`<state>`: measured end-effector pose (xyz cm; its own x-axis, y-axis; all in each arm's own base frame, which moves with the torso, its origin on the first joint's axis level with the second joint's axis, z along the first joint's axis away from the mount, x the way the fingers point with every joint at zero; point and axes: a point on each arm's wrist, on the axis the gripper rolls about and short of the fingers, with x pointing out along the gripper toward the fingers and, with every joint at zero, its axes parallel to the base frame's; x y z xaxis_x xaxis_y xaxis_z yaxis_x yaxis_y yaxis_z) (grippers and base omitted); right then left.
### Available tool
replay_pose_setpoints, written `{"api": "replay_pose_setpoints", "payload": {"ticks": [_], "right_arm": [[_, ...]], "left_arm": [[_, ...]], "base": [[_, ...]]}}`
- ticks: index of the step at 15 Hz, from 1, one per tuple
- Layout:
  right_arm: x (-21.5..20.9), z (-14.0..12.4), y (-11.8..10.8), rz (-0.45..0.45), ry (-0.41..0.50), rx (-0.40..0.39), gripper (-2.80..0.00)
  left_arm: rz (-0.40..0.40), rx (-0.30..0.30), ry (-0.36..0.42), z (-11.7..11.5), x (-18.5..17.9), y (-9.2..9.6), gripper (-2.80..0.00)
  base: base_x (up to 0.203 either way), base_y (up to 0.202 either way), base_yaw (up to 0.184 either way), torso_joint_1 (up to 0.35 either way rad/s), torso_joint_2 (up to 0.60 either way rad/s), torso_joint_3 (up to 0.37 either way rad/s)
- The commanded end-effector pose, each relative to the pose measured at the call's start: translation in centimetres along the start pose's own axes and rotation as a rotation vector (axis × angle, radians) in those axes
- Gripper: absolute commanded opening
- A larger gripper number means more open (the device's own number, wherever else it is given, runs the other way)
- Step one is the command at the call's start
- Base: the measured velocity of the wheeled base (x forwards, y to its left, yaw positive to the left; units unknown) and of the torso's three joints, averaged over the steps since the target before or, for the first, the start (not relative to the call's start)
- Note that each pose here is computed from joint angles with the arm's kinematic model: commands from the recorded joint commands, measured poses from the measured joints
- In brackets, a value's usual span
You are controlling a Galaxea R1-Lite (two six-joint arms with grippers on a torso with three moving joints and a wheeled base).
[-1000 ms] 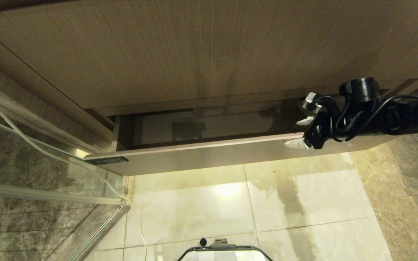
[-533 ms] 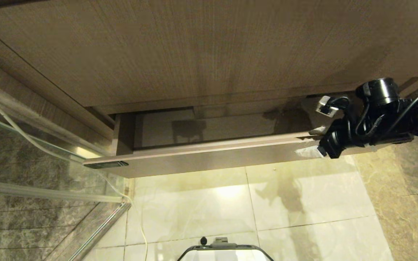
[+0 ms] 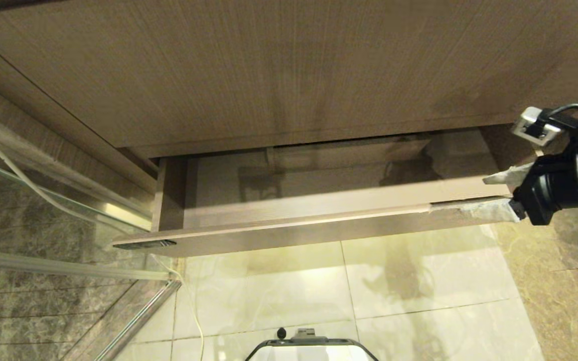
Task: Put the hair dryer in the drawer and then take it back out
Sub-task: Pull open the drawer
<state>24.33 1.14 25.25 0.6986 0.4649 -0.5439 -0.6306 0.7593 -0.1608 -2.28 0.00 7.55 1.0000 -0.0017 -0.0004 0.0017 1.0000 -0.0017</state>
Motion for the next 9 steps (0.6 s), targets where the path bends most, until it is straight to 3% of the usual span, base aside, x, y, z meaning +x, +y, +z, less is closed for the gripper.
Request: {"api": "replay_pose_setpoints", "payload": {"ticks": [1, 2, 3, 6, 9], "right_arm": [[-3.5, 0.6, 1.3, -0.074, -0.062, 0.008, 0.0], [-4.3, 0.7, 1.6, -0.09, -0.078, 0.038, 0.0], [-5.5, 0.8, 2.1, -0.111, -0.101, 0.062, -2.8], [-8.5, -0.2, 4.4, -0.223, -0.118, 0.108, -2.8], [-11.7, -3.1, 8.1, -0.278, -0.169, 0.136, -2.8]], "left_arm": [[-0.001, 0.0, 0.001, 0.0, 0.0, 0.0, -2.8], [-0.001, 0.001, -0.001, 0.0, 0.0, 0.0, -2.8], [0.0, 0.0, -0.001, 0.0, 0.0, 0.0, -2.8], [0.0, 0.0, 0.0, 0.0, 0.0, 0.0, -2.8], [0.0, 0.0, 0.0, 0.0, 0.0, 0.0, -2.8]], "base": [[0.0, 0.0, 0.0, 0.0, 0.0, 0.0], [0.0, 0.0, 0.0, 0.0, 0.0, 0.0], [0.0, 0.0, 0.0, 0.0, 0.0, 0.0], [0.0, 0.0, 0.0, 0.0, 0.0, 0.0], [0.0, 0.0, 0.0, 0.0, 0.0, 0.0]]}}
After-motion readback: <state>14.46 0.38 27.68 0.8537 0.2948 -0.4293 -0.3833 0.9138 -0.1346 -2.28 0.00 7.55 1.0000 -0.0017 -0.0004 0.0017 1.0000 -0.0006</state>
